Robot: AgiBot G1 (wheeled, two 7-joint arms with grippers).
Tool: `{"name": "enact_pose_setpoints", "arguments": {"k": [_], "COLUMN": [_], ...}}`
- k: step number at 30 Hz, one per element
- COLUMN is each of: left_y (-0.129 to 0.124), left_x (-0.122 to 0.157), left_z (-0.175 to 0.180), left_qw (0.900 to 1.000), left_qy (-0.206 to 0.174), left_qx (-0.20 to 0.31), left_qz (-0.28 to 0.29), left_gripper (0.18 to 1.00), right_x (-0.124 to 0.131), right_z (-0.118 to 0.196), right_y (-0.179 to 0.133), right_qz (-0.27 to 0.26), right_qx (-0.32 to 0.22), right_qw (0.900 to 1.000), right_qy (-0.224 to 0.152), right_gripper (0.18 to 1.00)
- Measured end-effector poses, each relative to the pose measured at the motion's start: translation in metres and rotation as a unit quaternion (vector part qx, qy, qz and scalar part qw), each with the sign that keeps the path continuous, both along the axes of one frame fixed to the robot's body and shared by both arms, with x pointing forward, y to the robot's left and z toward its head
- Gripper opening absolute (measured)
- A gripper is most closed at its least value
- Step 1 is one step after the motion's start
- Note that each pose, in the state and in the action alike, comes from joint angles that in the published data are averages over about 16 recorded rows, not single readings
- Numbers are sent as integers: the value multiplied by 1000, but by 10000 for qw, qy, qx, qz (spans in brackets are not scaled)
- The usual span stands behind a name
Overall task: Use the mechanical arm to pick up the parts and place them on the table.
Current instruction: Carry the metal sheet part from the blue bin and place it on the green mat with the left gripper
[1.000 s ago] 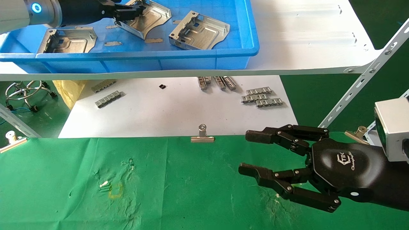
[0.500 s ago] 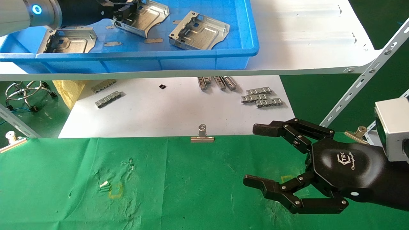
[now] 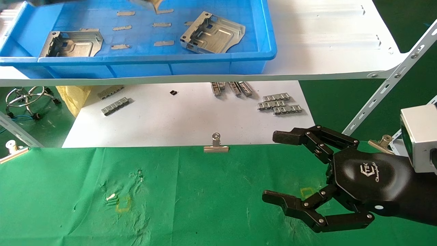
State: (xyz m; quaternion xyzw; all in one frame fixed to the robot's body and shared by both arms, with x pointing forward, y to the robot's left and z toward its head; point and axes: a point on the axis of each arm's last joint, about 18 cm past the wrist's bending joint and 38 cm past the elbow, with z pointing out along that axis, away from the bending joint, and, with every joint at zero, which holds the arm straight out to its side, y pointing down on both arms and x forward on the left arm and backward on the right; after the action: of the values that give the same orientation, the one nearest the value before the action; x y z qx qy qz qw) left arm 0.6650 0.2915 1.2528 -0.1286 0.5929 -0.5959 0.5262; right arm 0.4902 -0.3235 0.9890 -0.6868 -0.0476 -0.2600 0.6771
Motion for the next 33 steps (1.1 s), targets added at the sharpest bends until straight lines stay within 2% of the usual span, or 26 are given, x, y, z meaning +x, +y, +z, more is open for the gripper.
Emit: {"name": "enact_pose_setpoints", "arguments": {"k": [3, 7, 12, 16, 21, 25, 30, 33], "left_y": [-1, -2, 1, 8, 22, 34, 52, 63], "left_x": [-19, -46, -74, -91, -100, -99, -85, -72], "left_z": [-1, -10, -32, -55, -91, -127, -177, -206], "left_qw": [9985, 9903, 9725, 9554, 9366, 9244, 9173, 9184], "left_qy": [-179, -419, -759, -1049, -1304, -1318, -1134, -937], "left_qx": [301, 801, 1460, 1987, 2623, 3080, 3453, 3552], "left_qz": [-429, -1056, -1647, -1915, -1922, -1821, -1626, -1467], "left_gripper": [271, 271, 271, 271, 270, 270, 270, 270], "right_x": [0, 0, 0, 0, 0, 0, 0, 0], "right_z": [0, 0, 0, 0, 0, 0, 0, 0], "right_y": [0, 0, 0, 0, 0, 0, 0, 0], "right_qz": [0, 0, 0, 0, 0, 0, 0, 0], "right_qx": [0, 0, 0, 0, 0, 0, 0, 0], "right_qw": [10000, 10000, 10000, 10000, 10000, 10000, 10000, 10000], "right_qy": [0, 0, 0, 0, 0, 0, 0, 0], "right_gripper": [996, 999, 1001, 1001, 1001, 1001, 1001, 1001]}}
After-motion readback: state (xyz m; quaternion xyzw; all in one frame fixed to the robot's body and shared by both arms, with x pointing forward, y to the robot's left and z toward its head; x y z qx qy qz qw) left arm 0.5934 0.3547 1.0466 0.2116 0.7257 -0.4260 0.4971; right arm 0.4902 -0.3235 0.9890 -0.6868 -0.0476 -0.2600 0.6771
